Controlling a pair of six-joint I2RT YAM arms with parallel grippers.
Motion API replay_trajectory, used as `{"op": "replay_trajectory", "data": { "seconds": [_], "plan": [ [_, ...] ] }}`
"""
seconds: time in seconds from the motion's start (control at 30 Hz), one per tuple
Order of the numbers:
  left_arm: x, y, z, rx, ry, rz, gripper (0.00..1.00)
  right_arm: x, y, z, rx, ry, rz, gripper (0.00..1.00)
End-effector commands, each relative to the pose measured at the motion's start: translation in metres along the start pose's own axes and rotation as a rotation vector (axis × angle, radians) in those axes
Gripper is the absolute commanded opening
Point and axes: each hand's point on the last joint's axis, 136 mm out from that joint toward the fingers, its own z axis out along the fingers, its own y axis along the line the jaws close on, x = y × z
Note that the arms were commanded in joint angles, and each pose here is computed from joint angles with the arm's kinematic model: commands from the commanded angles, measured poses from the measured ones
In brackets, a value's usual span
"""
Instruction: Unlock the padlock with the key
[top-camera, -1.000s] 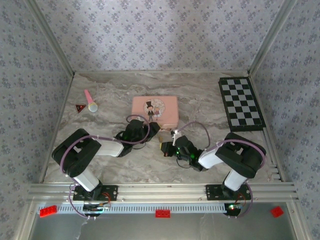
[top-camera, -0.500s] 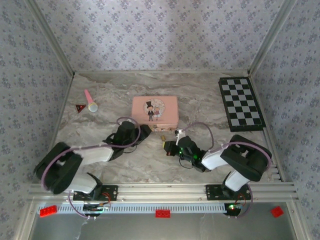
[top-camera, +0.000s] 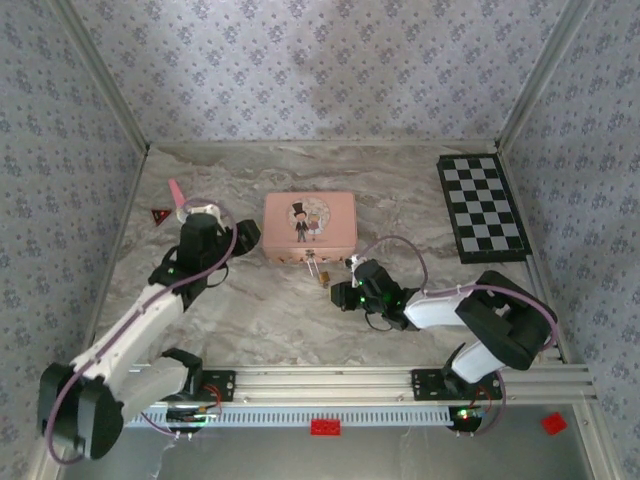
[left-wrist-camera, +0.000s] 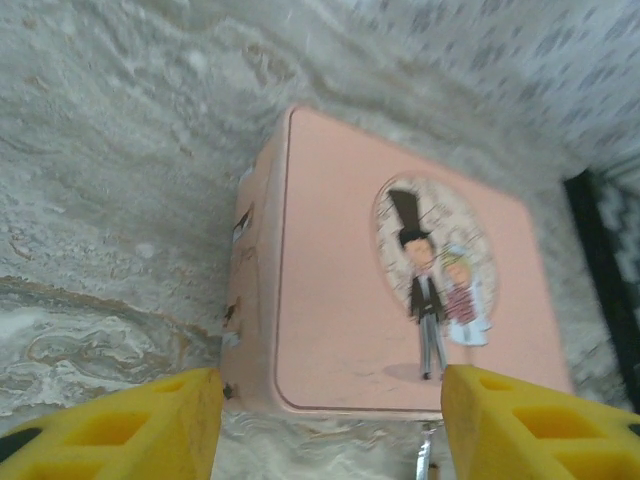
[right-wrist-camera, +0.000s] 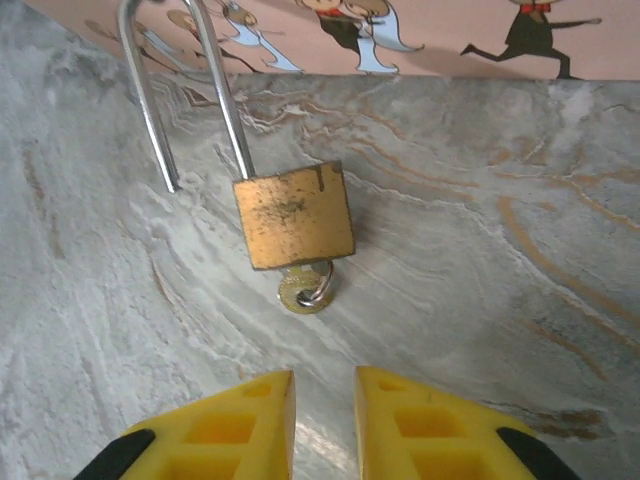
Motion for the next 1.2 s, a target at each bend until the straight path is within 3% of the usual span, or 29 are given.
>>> {"op": "replay_trajectory", "data": {
  "seconds": [0.0,0.17,0.37,0.87,1.17],
  "plan": [
    [0.018,-0.006,0.017,0.028,0.157,0.128,0.60,0.000,0.005,-0.003,0.008,0.056,-0.073,0.30],
    [0.027,-0.008,0.053,0.047,0.264,0.150,0.61,-0.013,0.008,-0.013,-0.005,0.049,-0.142,0.44],
    [0.032,-0.002,0.082,0.065,0.308,0.111,0.64,-0.030,0.008,-0.011,-0.015,0.092,-0.228,0.49],
    [0.078,0.003,0.094,0.013,0.393,0.038,0.59,-0.057,0.009,0.028,-0.071,0.206,-0.299,0.47],
    [0.087,-0.005,0.093,0.004,0.380,0.009,0.57,-0.069,-0.004,0.032,-0.026,0.121,-0.247,0.43]
  ]
}}
